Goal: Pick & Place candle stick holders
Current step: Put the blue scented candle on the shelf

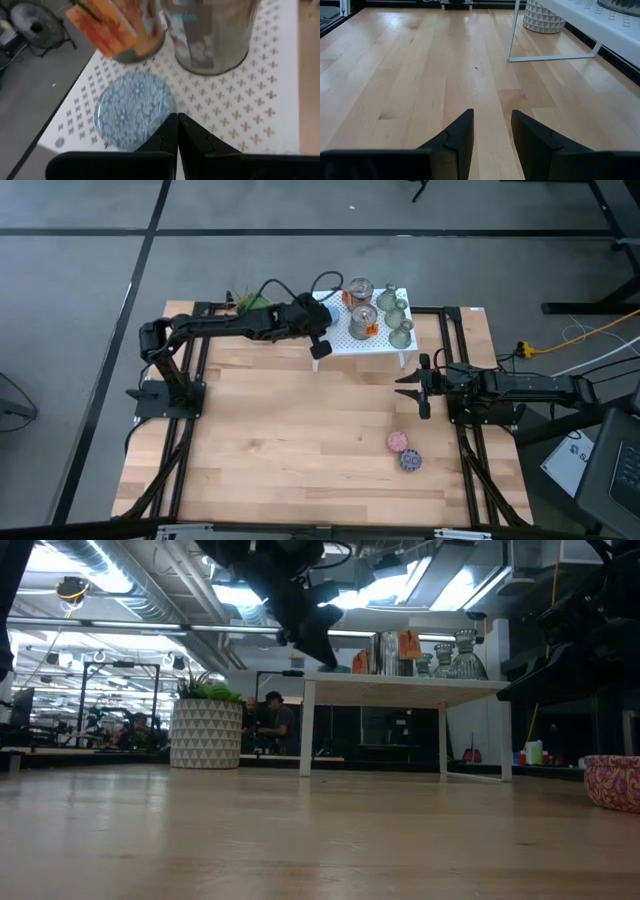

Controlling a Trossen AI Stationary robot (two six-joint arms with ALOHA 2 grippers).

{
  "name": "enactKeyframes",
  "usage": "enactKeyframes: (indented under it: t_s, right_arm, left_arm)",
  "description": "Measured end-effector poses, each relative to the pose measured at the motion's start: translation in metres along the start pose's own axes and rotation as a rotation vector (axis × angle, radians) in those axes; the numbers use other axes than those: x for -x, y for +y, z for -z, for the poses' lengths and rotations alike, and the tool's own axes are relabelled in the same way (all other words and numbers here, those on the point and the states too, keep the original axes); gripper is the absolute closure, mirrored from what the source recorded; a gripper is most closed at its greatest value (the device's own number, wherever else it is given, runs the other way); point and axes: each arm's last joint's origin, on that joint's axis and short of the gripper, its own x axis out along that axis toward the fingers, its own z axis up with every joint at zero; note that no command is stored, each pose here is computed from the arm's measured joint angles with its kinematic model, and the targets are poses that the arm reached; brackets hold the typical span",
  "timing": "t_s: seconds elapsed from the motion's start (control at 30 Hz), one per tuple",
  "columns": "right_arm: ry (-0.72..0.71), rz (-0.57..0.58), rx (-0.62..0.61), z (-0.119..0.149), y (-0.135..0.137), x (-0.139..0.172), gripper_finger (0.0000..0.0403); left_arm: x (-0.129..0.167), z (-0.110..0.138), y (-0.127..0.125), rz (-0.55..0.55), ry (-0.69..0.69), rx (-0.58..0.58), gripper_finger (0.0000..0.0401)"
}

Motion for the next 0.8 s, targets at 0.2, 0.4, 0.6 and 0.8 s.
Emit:
enactKeyframes:
  t_s: [0.2,0.4,0.6,0.8]
  right_arm:
    - [0.0,-0.001,0.0,0.0,0.0,0.0,0.0268]
    - [0.0,0.0,0.0,0.0,0.0,0.0,0.0268]
    - [0.0,0.0,0.0,0.0,0.0,0.0,0.0268]
    - [0.0,0.0,0.0,0.0,0.0,0.0,0.0268]
  left_arm:
    - [-0.005,-0.001,0.011,0.025,-0.031,0.016,0.04]
    - [-0.014,0.004,0.02,0.008,-0.001,0.022,0.0399]
    - [-0.022,0.008,0.026,-0.011,0.011,0.012,0.0399]
    - [-0.025,0.01,0.029,-0.005,0.01,0.019,0.0399]
